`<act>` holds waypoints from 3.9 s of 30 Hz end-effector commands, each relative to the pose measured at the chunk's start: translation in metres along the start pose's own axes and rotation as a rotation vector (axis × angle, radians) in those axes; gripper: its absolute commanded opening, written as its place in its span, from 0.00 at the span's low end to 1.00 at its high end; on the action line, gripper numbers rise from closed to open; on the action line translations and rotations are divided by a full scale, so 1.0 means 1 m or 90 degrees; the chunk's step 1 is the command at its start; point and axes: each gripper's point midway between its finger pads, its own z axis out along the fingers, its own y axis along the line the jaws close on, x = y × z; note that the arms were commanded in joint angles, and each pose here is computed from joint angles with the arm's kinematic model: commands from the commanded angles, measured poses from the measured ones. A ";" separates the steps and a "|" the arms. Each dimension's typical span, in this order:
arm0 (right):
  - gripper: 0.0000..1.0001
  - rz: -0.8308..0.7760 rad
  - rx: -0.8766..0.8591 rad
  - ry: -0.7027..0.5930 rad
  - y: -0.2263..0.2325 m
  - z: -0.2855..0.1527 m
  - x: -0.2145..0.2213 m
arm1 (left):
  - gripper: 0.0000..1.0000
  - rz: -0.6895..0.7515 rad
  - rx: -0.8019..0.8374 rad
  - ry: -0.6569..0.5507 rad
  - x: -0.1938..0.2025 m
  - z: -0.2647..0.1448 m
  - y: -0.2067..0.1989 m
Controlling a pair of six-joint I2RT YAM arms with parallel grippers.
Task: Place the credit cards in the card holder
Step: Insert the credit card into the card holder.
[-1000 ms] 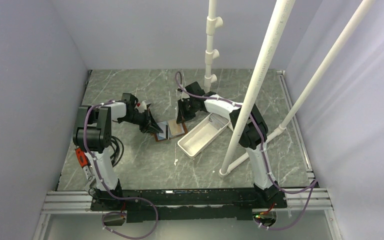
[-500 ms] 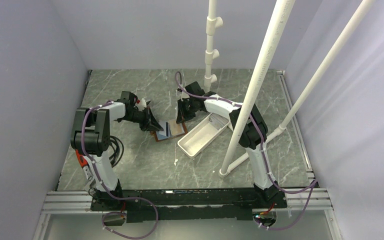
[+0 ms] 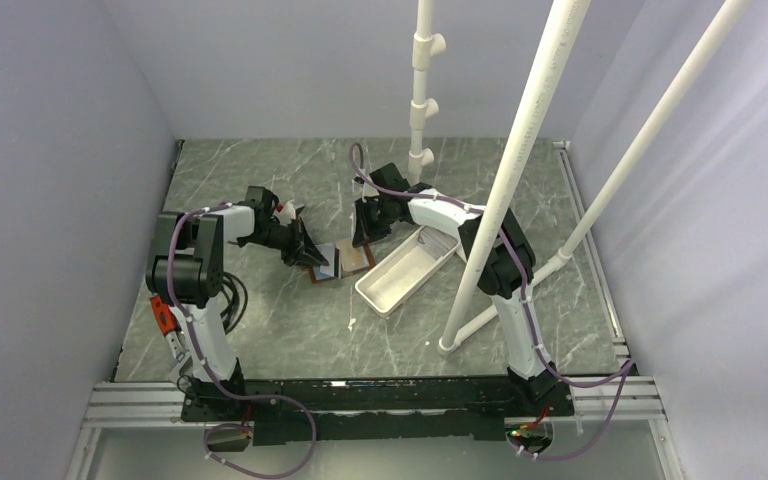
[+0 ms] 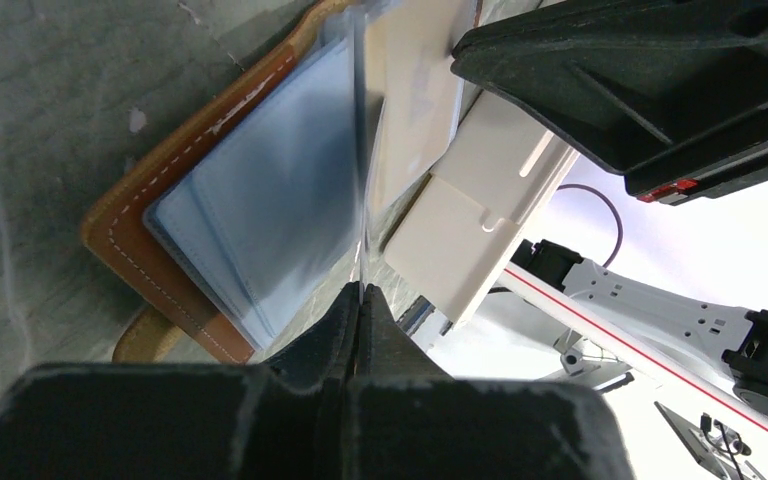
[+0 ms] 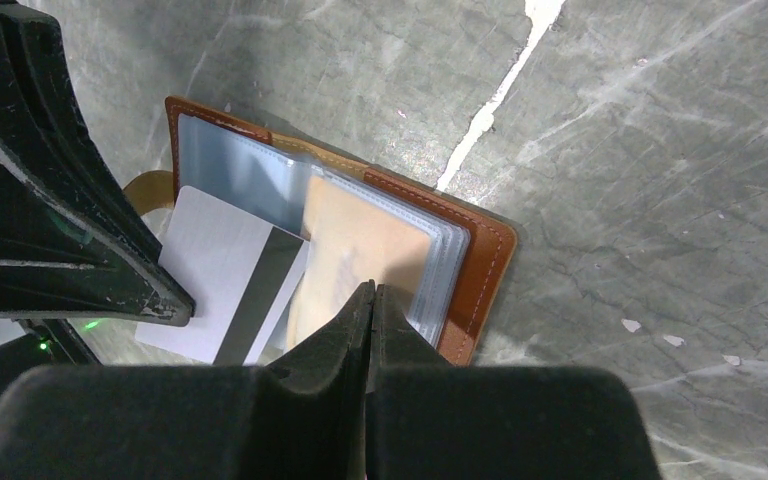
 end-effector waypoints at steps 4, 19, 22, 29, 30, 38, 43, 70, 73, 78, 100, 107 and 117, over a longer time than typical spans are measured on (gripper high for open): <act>0.00 -0.008 0.026 0.000 -0.011 0.004 -0.002 | 0.00 0.003 0.001 -0.003 -0.007 0.003 -0.002; 0.00 -0.008 0.033 0.004 -0.014 0.006 0.001 | 0.00 -0.054 0.010 -0.063 -0.022 0.013 0.003; 0.00 -0.006 0.031 0.006 -0.014 0.007 0.002 | 0.00 -0.060 0.005 -0.072 -0.024 0.014 0.005; 0.00 -0.005 0.029 0.009 -0.015 0.009 0.003 | 0.00 -0.067 -0.009 -0.090 -0.025 0.014 0.009; 0.00 -0.005 0.029 0.008 -0.015 0.008 0.002 | 0.00 -0.067 -0.009 -0.093 -0.026 0.014 0.009; 0.00 -0.004 0.026 0.011 -0.014 0.009 0.003 | 0.00 -0.046 -0.023 -0.101 -0.025 0.020 0.006; 0.00 -0.004 0.026 0.012 -0.014 0.009 0.005 | 0.00 -0.028 -0.044 -0.109 -0.025 0.019 0.008; 0.28 -0.004 0.044 0.035 -0.027 -0.017 0.012 | 0.21 -0.078 -0.067 -0.158 -0.018 0.028 0.011; 0.18 0.007 0.015 0.038 -0.018 -0.011 0.014 | 0.38 -0.072 -0.082 -0.161 -0.016 0.024 0.008; 0.10 0.030 0.007 0.030 -0.010 -0.009 0.016 | 0.46 -0.067 -0.107 -0.175 -0.013 0.016 0.001; 0.00 0.102 -0.021 -0.013 0.004 -0.014 0.015 | 0.62 -0.031 -0.223 -0.183 -0.003 0.017 -0.009; 0.00 0.086 -0.016 -0.002 0.000 -0.009 0.016 | 0.67 -0.003 -0.244 -0.199 -0.003 0.001 -0.012; 0.00 0.082 -0.019 0.004 0.000 -0.007 0.017 | 0.66 -0.001 -0.197 -0.189 -0.006 0.013 -0.018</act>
